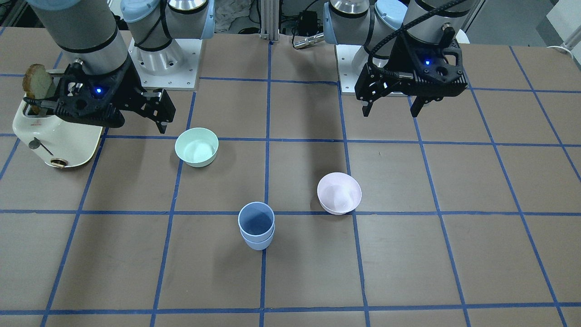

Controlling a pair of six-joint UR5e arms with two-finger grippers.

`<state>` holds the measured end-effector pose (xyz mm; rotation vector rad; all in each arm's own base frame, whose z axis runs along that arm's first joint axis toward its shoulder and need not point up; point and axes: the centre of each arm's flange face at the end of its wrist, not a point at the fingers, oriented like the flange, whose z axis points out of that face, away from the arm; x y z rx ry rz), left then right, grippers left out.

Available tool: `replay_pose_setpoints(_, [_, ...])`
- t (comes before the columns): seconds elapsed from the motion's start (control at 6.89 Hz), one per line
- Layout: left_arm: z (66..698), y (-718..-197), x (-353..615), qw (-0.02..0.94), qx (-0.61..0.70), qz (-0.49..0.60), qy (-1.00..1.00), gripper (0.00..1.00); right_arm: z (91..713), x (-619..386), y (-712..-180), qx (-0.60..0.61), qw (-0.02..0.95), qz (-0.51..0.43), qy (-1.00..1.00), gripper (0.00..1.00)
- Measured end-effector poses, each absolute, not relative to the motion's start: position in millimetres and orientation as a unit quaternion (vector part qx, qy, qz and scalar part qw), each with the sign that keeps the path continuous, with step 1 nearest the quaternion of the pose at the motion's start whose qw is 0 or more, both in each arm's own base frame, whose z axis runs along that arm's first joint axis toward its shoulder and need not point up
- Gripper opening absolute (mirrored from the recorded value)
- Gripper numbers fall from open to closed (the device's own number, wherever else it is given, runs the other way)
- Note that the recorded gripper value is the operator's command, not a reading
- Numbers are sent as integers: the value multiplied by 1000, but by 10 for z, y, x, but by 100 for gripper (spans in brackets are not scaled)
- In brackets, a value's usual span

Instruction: Stack blue cups with both arms

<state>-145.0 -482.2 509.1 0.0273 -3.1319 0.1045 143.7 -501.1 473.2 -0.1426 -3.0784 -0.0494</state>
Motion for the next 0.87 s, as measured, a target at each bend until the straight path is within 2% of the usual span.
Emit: replay_pose_setpoints(0.87, [5085, -4828, -1450, 4, 8, 33, -999, 100, 4793, 1429, -4848, -48, 21, -27, -998, 100])
